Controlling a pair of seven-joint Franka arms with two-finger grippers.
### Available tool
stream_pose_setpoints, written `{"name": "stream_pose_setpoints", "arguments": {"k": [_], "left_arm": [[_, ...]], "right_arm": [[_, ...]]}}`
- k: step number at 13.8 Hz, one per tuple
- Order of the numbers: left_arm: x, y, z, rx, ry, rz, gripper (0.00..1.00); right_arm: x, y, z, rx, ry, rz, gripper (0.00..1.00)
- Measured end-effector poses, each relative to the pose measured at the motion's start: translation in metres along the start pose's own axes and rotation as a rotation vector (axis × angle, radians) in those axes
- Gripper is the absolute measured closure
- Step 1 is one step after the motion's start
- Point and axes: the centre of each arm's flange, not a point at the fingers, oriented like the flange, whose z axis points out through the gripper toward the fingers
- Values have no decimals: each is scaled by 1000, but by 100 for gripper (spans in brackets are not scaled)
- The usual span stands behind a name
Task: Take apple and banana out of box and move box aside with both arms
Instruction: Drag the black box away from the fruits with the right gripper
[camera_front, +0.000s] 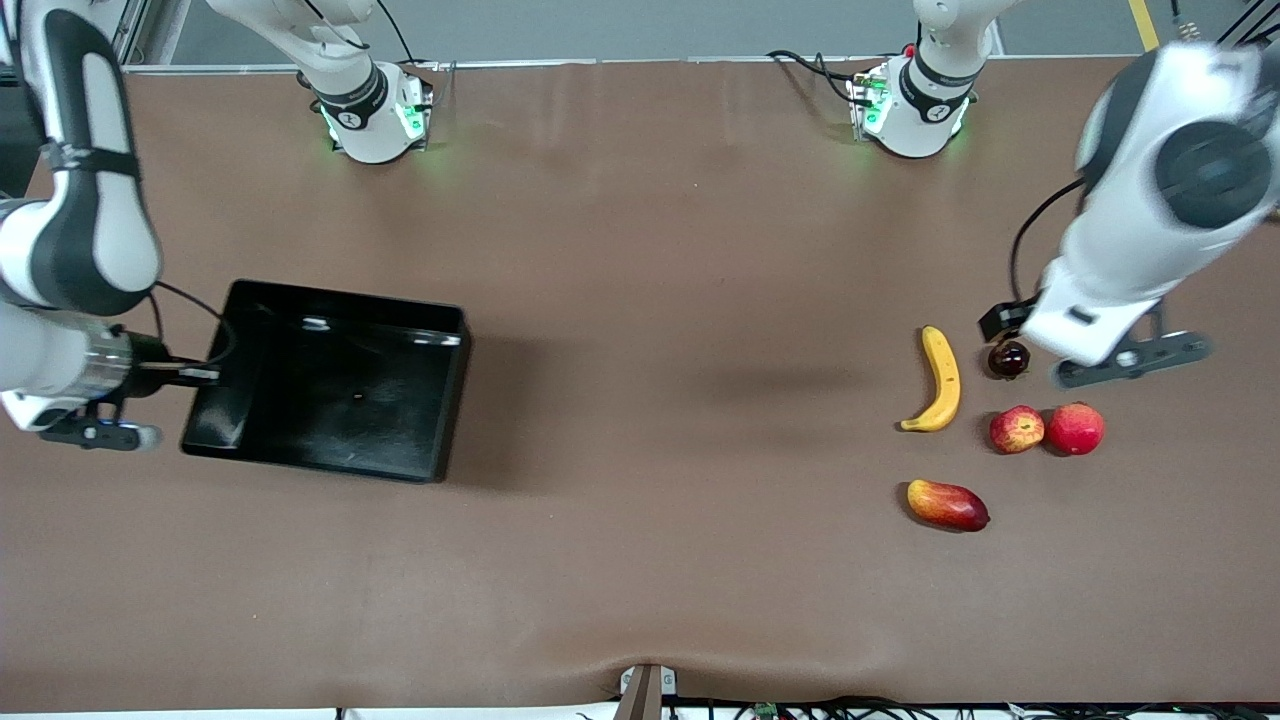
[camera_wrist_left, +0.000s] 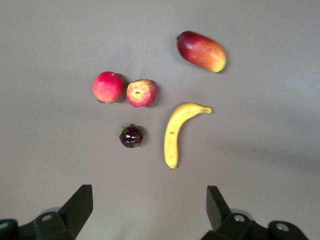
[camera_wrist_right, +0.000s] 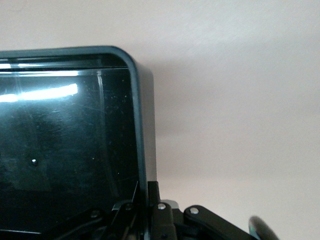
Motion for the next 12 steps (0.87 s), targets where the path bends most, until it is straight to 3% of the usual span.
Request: {"name": "stream_pose_setpoints", "arguments": {"k": [4,8,12], "left_arm": [[-5,-22,-42,-52,16,-11,0],[-16,-25,-78,-98,70,4,0],[-24,-33,-93,-139,78,-19,0]], "right_arm": [[0,100,76,-2,84,-58,95],[0,130,115,7,56,-43,95],[-1,140,130,12,45,-26,95]]}}
